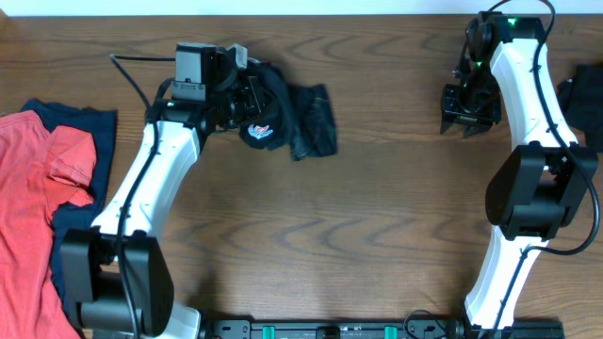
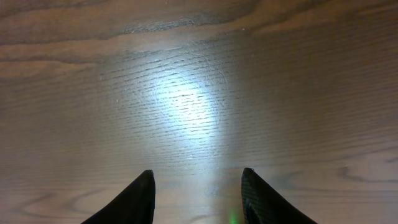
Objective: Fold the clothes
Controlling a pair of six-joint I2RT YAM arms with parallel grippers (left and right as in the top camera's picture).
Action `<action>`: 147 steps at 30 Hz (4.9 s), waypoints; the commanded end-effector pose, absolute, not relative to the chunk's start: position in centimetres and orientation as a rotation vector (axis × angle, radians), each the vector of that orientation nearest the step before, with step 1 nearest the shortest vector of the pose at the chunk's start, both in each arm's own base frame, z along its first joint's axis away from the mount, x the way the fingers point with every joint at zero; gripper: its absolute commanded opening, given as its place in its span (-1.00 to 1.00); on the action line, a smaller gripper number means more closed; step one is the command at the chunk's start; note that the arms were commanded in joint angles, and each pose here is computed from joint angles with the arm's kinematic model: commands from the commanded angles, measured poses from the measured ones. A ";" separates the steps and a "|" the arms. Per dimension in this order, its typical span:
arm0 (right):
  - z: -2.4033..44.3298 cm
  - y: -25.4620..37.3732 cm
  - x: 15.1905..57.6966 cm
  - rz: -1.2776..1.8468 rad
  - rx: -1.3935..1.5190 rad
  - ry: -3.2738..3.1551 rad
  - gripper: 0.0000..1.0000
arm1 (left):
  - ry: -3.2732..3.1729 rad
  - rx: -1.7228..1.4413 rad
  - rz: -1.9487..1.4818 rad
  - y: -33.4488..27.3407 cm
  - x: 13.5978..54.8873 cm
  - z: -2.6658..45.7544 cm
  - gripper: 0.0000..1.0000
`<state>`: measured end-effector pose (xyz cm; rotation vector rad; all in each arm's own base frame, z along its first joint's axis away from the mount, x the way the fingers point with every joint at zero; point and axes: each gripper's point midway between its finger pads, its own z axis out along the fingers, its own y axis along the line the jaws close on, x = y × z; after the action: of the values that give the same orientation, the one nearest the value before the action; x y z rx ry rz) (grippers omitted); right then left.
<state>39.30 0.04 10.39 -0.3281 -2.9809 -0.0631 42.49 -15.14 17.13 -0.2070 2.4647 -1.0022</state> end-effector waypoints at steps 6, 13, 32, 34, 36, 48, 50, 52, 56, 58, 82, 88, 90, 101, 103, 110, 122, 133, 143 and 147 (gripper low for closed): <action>11.2 0.4 39.3 -0.107 -0.313 -3.000 -0.14 | 2.594 -0.226 -0.813 -15.3 42.1 12.7 -0.88; 11.2 0.4 39.2 -0.106 -0.312 -2.994 -0.15 | 2.648 -0.137 -0.730 -19.2 42.6 8.0 -0.87; 11.3 0.4 38.6 -0.104 -0.301 -2.973 0.01 | 2.669 -0.082 -0.803 -24.4 42.5 4.8 0.96; 11.3 0.4 38.7 -0.104 -0.301 -2.975 0.03 | 2.629 -0.063 -0.815 -24.6 43.1 6.4 0.96; 11.3 0.4 38.8 -0.104 -0.300 -2.981 0.07 | 2.574 -0.010 -0.845 -25.1 43.6 8.8 0.96; 11.2 0.5 39.6 -0.121 -0.303 -3.013 0.16 | 2.322 0.195 -1.018 -29.1 43.8 22.4 0.96; 11.2 0.5 39.6 -0.121 -0.303 -3.013 0.15 | 2.339 0.178 -0.991 -28.8 43.8 22.1 0.96; 11.2 0.5 39.6 -0.120 -0.301 -3.013 0.17 | 2.380 0.139 -0.931 -27.9 43.9 21.1 0.96; 11.2 0.5 39.6 -0.121 -0.290 -3.015 0.17 | 2.437 0.096 -0.842 -26.6 43.7 19.7 0.96; 11.2 0.5 39.6 -0.121 -0.290 -3.015 0.17 | 2.455 0.081 -0.808 -26.1 43.7 19.3 0.96; 11.2 0.5 39.6 -0.121 -0.291 -3.014 0.17 | 2.819 -0.040 -0.545 -23.2 41.9 7.1 0.96; 11.2 0.5 39.5 -0.120 -0.291 -3.009 0.17 | 2.784 -0.073 -0.552 -22.4 43.5 6.5 0.96; 11.2 0.5 39.4 -0.120 -0.291 -3.007 0.16 | 2.759 -0.090 -0.557 -22.0 44.4 6.5 0.96; 11.2 0.5 39.0 -0.117 -0.291 -2.990 0.13 | 2.606 -0.134 -0.668 -21.8 48.7 6.9 0.96; 11.2 0.5 39.1 -0.118 -0.292 -2.991 0.14 | 2.595 -0.135 -0.704 -22.3 48.8 7.2 0.96; 11.2 0.8 39.2 -0.144 -0.293 -2.993 0.15 | 2.661 -0.065 -0.825 -25.0 46.4 7.1 0.96; 11.3 0.9 39.2 -0.151 -0.292 -2.992 0.15 | 2.547 -0.107 -0.919 -26.1 48.4 9.2 0.96; 11.3 0.9 39.1 -0.151 -0.292 -2.991 0.16 | 2.319 -0.219 -0.889 -23.5 53.6 12.4 0.96; 11.3 0.9 39.1 -0.150 -0.292 -2.988 0.19 | 2.633 -0.203 -0.984 -23.7 47.6 8.4 0.96; 11.3 0.9 39.1 -0.150 -0.292 -2.987 0.19 | 2.661 -0.183 -1.016 -24.0 46.8 8.3 0.97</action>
<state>39.07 0.86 10.47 -0.3049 -2.9671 -0.1350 47.27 -23.56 8.47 -0.2263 2.6421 -0.9730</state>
